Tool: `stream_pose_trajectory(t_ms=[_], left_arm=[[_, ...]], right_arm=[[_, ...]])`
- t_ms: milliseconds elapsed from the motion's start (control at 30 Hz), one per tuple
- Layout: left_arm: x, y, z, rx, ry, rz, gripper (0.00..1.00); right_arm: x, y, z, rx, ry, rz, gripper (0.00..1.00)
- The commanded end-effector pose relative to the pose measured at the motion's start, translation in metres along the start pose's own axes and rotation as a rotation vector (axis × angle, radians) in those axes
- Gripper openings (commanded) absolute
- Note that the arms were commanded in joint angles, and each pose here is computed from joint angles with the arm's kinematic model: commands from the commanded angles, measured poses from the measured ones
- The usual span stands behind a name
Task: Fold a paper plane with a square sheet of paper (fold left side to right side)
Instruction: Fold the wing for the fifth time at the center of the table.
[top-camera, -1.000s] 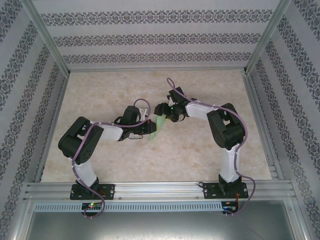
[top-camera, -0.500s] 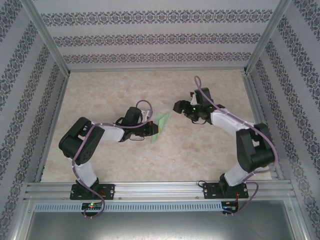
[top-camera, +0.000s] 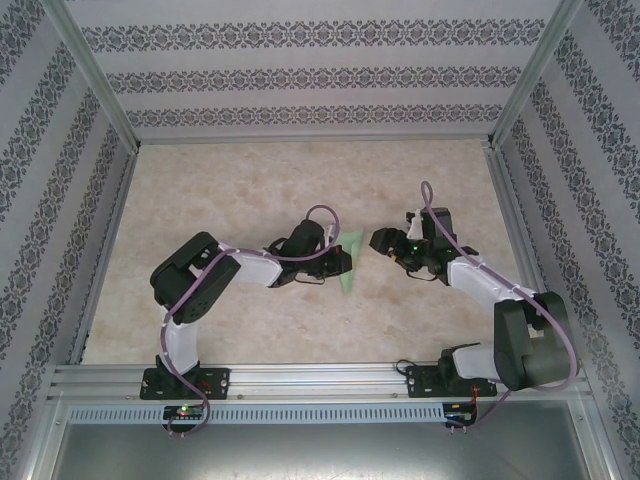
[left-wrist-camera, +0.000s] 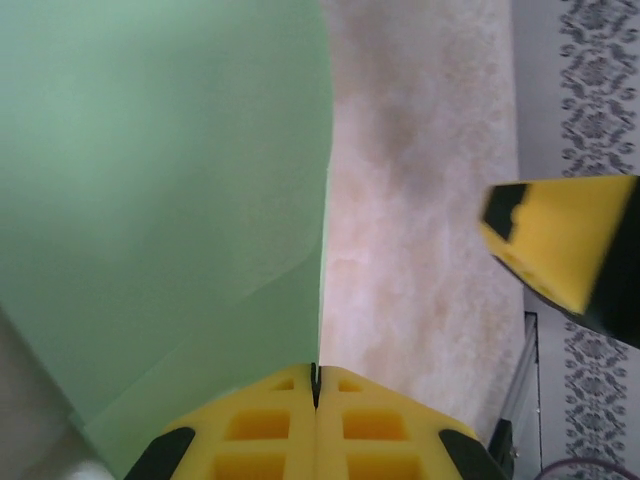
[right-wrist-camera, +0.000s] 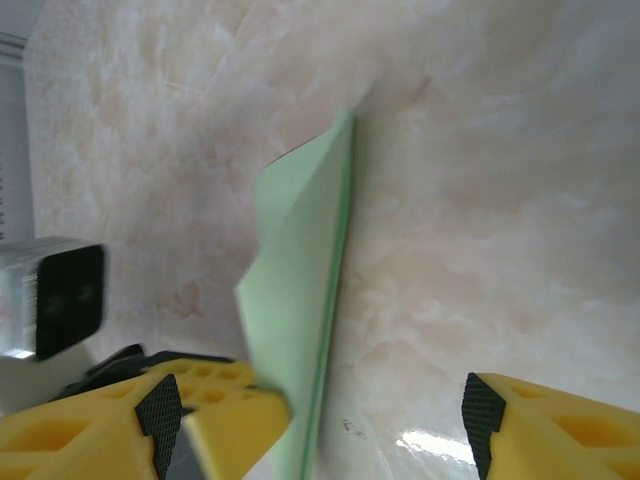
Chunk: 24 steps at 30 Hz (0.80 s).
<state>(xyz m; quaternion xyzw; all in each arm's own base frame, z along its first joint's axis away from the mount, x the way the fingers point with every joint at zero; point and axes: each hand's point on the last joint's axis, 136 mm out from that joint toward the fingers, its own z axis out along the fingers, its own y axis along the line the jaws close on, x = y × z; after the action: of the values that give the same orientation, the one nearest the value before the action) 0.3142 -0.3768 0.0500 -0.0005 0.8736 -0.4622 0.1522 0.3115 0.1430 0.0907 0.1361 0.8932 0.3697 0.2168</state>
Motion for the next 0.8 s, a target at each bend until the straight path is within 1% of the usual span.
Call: stream_pose_trajectory(t_ms=[0, 100, 167, 333, 567, 767], left_arm=[[-0.008, 0.003, -0.001, 0.011, -0.073, -0.044, 0.0], [-0.006, 0.006, -0.003, 0.04, -0.087, -0.06, 0.0], [-0.006, 0.0, -0.003, 0.07, -0.081, -0.053, 0.0], [-0.01, -0.011, -0.006, 0.099, -0.079, -0.031, 0.0], [-0.016, -0.01, -0.013, 0.12, -0.104, -0.049, 0.0], [-0.02, -0.003, -0.026, 0.103, -0.135, -0.05, 0.0]], right_arm=[[0.001, 0.012, 0.001, -0.093, -0.002, 0.006, 0.75], [0.003, 0.018, 0.01, -0.16, 0.01, 0.047, 0.69], [0.006, 0.019, 0.016, -0.162, 0.024, 0.042, 0.67], [0.012, 0.018, 0.029, -0.15, 0.047, 0.04, 0.7], [0.02, 0.026, 0.048, -0.134, 0.092, 0.059, 0.74], [0.023, 0.036, 0.063, -0.13, 0.119, 0.065, 0.76]])
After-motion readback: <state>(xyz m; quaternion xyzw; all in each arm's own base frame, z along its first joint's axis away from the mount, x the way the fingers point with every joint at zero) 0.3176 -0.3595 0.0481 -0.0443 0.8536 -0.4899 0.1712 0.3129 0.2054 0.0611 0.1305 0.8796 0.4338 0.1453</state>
